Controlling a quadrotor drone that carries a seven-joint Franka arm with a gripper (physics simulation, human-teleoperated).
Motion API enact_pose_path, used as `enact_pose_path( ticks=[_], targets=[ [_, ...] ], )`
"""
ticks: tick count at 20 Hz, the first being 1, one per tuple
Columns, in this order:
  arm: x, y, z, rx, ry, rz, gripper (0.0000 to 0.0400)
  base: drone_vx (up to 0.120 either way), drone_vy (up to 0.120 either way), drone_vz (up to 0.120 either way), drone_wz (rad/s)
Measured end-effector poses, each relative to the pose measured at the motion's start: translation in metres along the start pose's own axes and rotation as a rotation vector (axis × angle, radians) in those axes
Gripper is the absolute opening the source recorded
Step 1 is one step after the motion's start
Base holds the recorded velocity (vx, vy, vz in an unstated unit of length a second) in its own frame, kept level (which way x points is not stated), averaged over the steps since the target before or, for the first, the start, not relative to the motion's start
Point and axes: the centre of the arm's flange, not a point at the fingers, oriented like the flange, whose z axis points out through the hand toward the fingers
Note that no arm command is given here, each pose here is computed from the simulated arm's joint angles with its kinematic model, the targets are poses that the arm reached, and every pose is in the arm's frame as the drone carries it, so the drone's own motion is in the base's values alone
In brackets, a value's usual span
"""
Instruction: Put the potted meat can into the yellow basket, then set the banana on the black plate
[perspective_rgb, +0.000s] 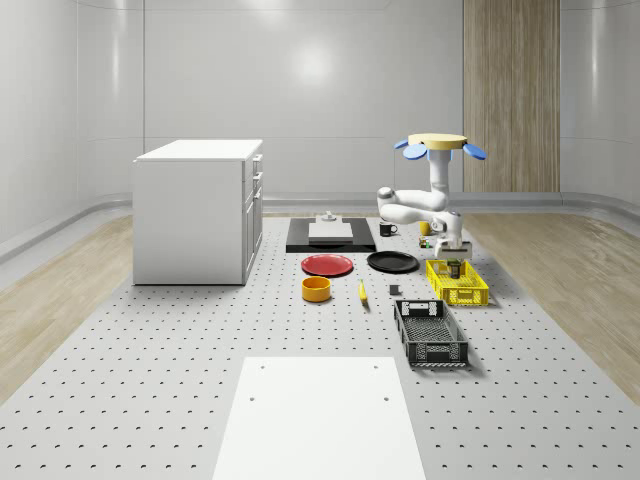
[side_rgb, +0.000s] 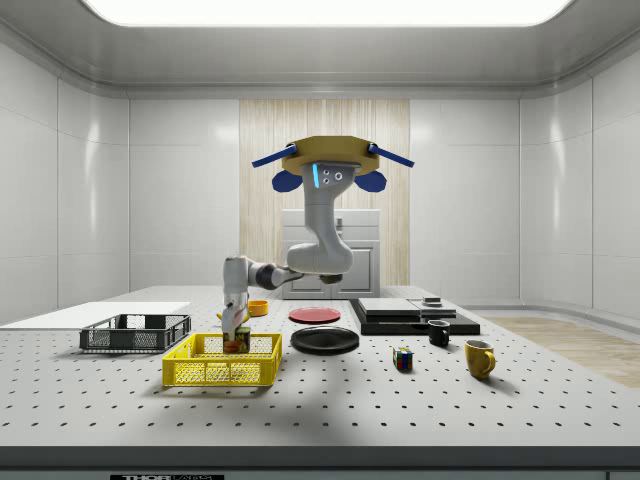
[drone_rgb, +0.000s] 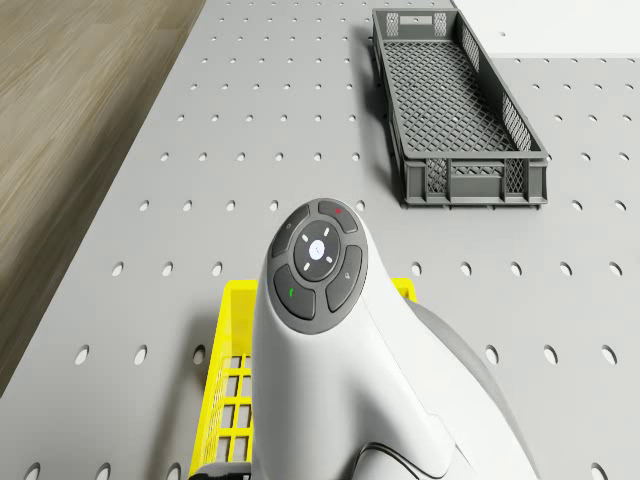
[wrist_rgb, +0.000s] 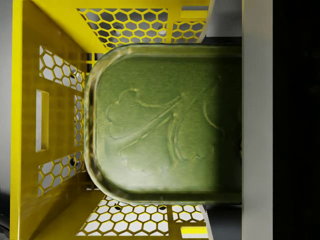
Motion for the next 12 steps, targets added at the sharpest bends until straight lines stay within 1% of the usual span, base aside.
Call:
enact_pose_path(
  ticks=[6, 7, 9, 11, 12],
  targets=[
    [0.0, 0.0, 0.023, 0.0, 0.0, 0.0, 0.0287, 0.0, 0.0, 0.0, 0.0],
    [0.0, 0.0, 0.027, 0.0, -0.001, 0.0, 0.0311, 0.0, 0.0, 0.0, 0.0],
    [0.0, 0.0, 0.031, 0.001, -0.002, 0.0, 0.0346, 0.0, 0.0, 0.0, 0.0],
    [0.0, 0.0, 0.03, 0.002, -0.003, 0.0, 0.0367, 0.0, 0.0, 0.0, 0.0],
    [0.0, 0.0, 0.027, 0.002, -0.004, 0.0, 0.0374, 0.0, 0.0, 0.12, 0.0]
  ],
)
